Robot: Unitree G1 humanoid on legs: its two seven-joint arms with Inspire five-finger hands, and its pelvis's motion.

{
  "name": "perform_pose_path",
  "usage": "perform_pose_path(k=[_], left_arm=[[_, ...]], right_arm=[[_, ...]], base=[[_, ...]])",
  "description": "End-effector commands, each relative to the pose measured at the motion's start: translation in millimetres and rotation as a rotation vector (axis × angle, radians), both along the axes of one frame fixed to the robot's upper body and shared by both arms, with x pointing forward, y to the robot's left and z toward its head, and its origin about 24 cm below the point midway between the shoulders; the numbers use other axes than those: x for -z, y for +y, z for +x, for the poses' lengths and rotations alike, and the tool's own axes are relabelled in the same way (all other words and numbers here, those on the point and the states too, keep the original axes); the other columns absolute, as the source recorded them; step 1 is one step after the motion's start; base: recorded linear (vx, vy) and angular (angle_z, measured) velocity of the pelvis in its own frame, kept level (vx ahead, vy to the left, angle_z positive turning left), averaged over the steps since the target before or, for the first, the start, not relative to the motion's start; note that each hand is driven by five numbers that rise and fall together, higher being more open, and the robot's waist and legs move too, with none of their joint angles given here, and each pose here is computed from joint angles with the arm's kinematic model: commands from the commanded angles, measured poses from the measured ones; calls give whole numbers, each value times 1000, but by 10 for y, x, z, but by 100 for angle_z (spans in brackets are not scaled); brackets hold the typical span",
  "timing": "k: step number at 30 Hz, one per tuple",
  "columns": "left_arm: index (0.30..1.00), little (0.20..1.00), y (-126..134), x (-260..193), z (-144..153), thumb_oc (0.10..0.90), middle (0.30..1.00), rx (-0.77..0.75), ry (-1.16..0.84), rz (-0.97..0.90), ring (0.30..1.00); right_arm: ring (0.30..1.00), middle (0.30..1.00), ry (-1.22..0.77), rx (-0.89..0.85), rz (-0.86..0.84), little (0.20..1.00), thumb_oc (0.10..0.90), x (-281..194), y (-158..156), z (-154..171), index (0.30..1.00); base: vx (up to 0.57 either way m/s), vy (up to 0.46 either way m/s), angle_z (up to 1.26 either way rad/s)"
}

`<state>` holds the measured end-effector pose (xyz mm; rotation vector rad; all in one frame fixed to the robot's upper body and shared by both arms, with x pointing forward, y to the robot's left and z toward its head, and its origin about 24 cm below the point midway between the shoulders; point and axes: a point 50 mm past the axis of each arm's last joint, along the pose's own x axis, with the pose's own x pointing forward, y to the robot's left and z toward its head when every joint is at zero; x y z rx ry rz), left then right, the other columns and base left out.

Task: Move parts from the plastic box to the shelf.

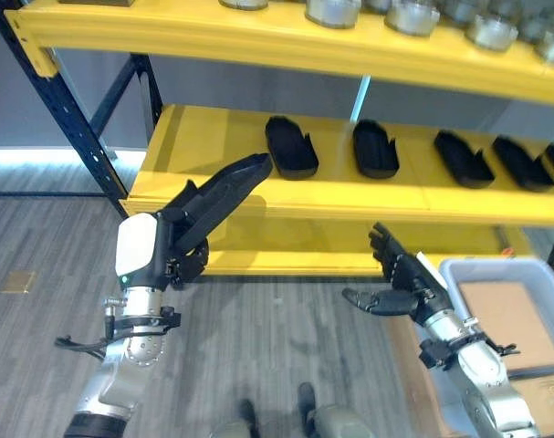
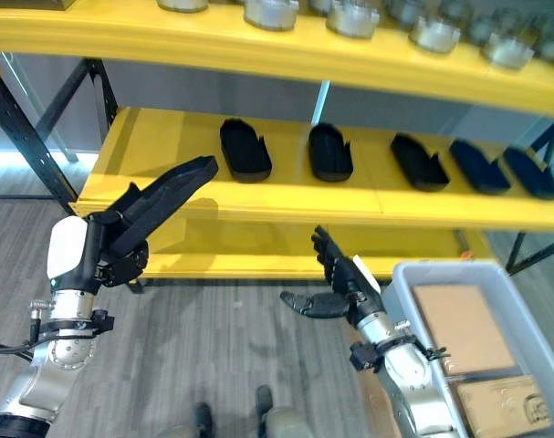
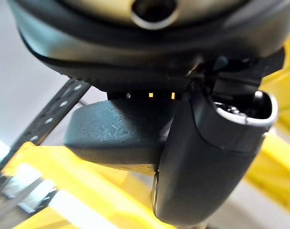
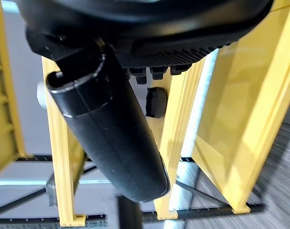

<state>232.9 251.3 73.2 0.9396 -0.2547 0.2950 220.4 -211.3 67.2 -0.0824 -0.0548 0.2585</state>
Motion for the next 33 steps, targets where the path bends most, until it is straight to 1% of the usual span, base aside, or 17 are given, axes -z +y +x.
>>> perform_pose_path(k=[1,6,11,12,16,21,29,33], left_arm=[[300,300,-151,-800,26,400,300,147,-402,88,300],[300,300,-180,-769,36,400,300,146,-395,55,300],[300,300,-211,-811,44,400,300,157,-409,38,300],[300,300,-244,-833,48,400,300,170,-419,28,300],[300,300,-293,-842,72,400,300,188,-424,28,300],[300,300,-333,-847,86,400,300,195,-427,22,300],[300,300,-358,-873,88,400,300,193,-451,31,300],[300,300,-355,-945,78,400,300,174,-505,45,300]], right_arm=[[1000,1000,-271,-40,-2,1000,900,-464,40,127,1000],[1000,1000,-263,-73,-43,1000,900,-430,101,175,1000],[1000,1000,-253,-72,-54,1000,900,-447,37,174,1000],[1000,1000,-239,-40,-69,1000,900,-447,-41,144,1000],[1000,1000,-218,-17,-73,1000,900,-396,-64,122,1000],[1000,1000,-202,20,-83,1000,900,-354,-87,114,1000],[1000,1000,-163,130,-85,1000,900,-282,-183,86,1000],[1000,1000,-183,106,-79,1000,900,-309,-180,57,1000]], base=[[255,-183,69],[313,-300,92],[198,-225,36],[197,-185,19],[128,-86,20],[70,-18,-13],[26,-27,-4],[45,-164,-6]])
